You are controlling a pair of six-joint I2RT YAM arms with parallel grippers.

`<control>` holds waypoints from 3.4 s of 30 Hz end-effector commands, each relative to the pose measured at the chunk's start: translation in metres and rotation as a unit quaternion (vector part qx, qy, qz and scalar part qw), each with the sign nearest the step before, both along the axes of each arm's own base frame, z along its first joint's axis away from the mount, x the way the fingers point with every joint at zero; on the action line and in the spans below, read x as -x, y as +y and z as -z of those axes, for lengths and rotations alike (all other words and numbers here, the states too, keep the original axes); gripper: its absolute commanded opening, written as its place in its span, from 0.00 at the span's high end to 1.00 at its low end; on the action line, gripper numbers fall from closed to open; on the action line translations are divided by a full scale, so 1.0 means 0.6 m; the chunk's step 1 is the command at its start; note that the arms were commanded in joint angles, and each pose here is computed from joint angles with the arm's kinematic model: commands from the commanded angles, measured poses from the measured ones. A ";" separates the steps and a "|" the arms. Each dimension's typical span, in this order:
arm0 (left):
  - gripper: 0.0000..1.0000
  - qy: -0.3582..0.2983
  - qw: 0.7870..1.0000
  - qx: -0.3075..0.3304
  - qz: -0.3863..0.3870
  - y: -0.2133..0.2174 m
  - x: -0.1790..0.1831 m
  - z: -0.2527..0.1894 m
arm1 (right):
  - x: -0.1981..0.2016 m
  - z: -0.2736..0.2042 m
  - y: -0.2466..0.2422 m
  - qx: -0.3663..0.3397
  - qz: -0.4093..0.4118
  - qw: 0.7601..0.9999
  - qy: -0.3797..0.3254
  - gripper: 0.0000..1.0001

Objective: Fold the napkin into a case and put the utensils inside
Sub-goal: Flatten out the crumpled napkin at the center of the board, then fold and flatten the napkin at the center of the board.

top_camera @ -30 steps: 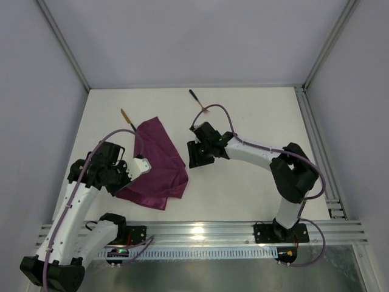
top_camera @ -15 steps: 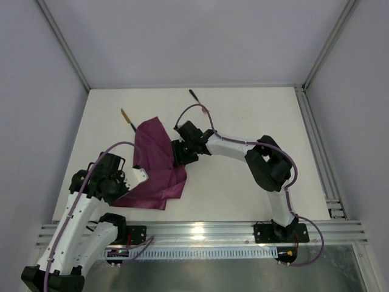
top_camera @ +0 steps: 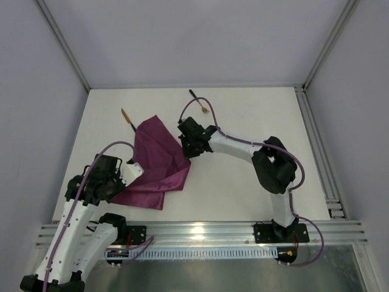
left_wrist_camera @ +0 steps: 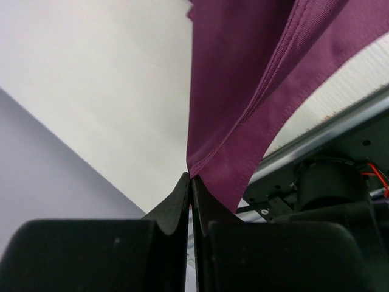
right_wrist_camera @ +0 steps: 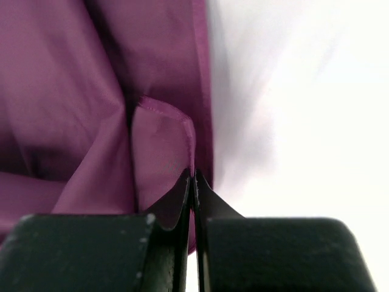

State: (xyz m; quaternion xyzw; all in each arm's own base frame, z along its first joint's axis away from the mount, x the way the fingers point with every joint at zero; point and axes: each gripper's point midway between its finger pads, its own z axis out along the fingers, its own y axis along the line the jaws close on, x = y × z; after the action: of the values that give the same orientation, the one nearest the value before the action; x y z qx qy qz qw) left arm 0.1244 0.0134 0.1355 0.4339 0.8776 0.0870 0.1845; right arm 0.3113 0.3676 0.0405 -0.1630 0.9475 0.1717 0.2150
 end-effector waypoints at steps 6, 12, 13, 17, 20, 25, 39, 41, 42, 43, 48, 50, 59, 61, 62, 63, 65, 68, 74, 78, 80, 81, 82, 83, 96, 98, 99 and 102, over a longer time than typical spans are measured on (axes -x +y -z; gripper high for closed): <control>1.00 -0.180 0.980 0.023 -0.080 -0.007 -0.152 -0.163 | -0.069 -0.285 -0.195 -0.009 0.132 0.977 -0.167 0.96; 1.00 -0.199 0.968 0.154 0.001 -0.096 -0.166 -0.293 | 0.017 -0.433 -0.321 -0.033 0.183 0.952 -0.243 0.96; 1.00 -0.183 0.970 0.162 0.011 -0.103 -0.155 -0.295 | 0.032 -0.448 -0.330 -0.043 0.185 0.950 -0.246 0.96; 1.00 -0.178 0.962 0.203 0.038 -0.129 -0.135 -0.332 | 0.098 -0.515 -0.367 -0.103 0.196 0.937 -0.270 0.96; 1.00 -0.197 0.960 0.199 0.022 -0.125 -0.158 -0.337 | 0.103 -0.517 -0.339 -0.154 0.175 0.935 -0.268 0.96; 1.00 -0.234 0.958 0.156 -0.051 -0.102 -0.273 -0.317 | -0.009 -0.520 -0.313 -0.172 0.176 0.930 -0.272 0.96; 1.00 -0.517 0.823 0.195 -0.133 -0.052 -0.538 -0.657 | -0.295 -0.854 -0.384 -0.281 0.256 0.796 -0.471 0.96; 1.00 -0.532 0.816 0.193 -0.116 -0.055 -0.531 -0.679 | -0.262 -0.893 -0.406 -0.286 0.253 0.776 -0.502 0.96; 1.00 -0.535 0.818 0.185 -0.105 -0.056 -0.524 -0.684 | -0.262 -0.889 -0.406 -0.279 0.251 0.778 -0.504 0.96; 1.00 -0.524 0.826 0.189 -0.088 -0.070 -0.518 -0.676 | -0.252 -0.891 -0.409 -0.273 0.248 0.779 -0.507 0.96; 1.00 -0.421 0.890 0.175 0.008 -0.132 -0.485 -0.514 | -0.246 -0.723 -0.394 -0.246 0.242 0.835 -0.428 0.96; 1.00 -0.364 0.913 0.178 0.039 -0.155 -0.450 -0.448 | -0.207 -0.691 -0.398 -0.257 0.244 0.836 -0.419 0.96; 1.00 -0.108 0.983 0.099 0.112 -0.146 -0.283 -0.037 | -0.010 -0.177 -0.423 -0.137 0.336 0.916 -0.171 0.96; 1.00 -0.060 0.987 0.089 0.119 -0.138 -0.241 0.024 | 0.031 -0.129 -0.430 -0.111 0.350 0.921 -0.134 0.96; 1.00 -0.042 0.988 0.086 0.119 -0.135 -0.226 0.041 | 0.053 -0.100 -0.437 -0.098 0.357 0.922 -0.118 0.96; 1.00 -0.027 0.989 0.083 0.119 -0.130 -0.213 0.056 | 0.067 -0.101 -0.433 -0.103 0.353 0.922 -0.118 0.96; 1.00 0.017 0.990 0.077 0.120 -0.121 -0.172 0.088 | 0.099 -0.075 -0.436 -0.092 0.362 0.923 -0.095 0.96; 1.00 0.065 0.987 0.084 0.123 -0.117 -0.122 0.104 | 0.142 -0.063 -0.432 -0.077 0.364 0.926 -0.068 0.96; 1.00 0.138 0.977 0.102 0.128 -0.107 -0.018 0.087 | 0.211 -0.051 -0.424 -0.079 0.371 0.925 -0.022 0.96; 1.00 0.119 0.979 0.120 0.118 -0.112 -0.008 0.058 | 0.223 -0.053 -0.422 -0.091 0.371 0.924 -0.020 0.96; 1.00 0.082 0.982 0.130 0.108 -0.121 -0.036 0.044 | 0.212 -0.066 -0.424 -0.093 0.376 0.922 -0.034 0.96; 1.00 0.056 0.984 0.140 0.091 -0.128 -0.058 0.027 | 0.206 -0.072 -0.428 -0.086 0.374 0.922 -0.044 0.96; 1.00 0.041 0.985 0.145 0.081 -0.133 -0.079 0.019 | 0.195 -0.095 -0.431 -0.083 0.378 0.920 -0.059 0.96; 1.00 0.002 0.986 0.152 0.072 -0.141 -0.116 0.003 | 0.181 -0.101 -0.445 -0.061 0.391 0.915 -0.079 0.96; 1.00 -0.070 0.988 0.134 -0.034 -0.192 -0.429 0.018 | -0.034 -0.096 -0.531 0.024 0.429 0.896 -0.113 0.96; 1.00 -0.085 0.987 0.129 -0.045 -0.195 -0.467 0.010 | -0.062 -0.075 -0.538 0.033 0.434 0.895 -0.101 0.96; 1.00 -0.073 0.989 0.122 -0.050 -0.196 -0.477 0.032 | -0.071 -0.070 -0.538 0.032 0.434 0.895 -0.099 0.96; 1.00 -0.081 0.989 0.105 -0.061 -0.192 -0.508 0.041 | -0.097 -0.062 -0.536 0.034 0.433 0.896 -0.096 0.96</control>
State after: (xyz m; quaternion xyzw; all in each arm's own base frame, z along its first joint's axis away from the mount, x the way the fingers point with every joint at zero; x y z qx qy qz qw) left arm 0.3922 -0.1314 0.0905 0.3902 0.8822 -0.0465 0.2593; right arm 0.3491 0.0731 0.0661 0.2426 0.9142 0.0617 0.3187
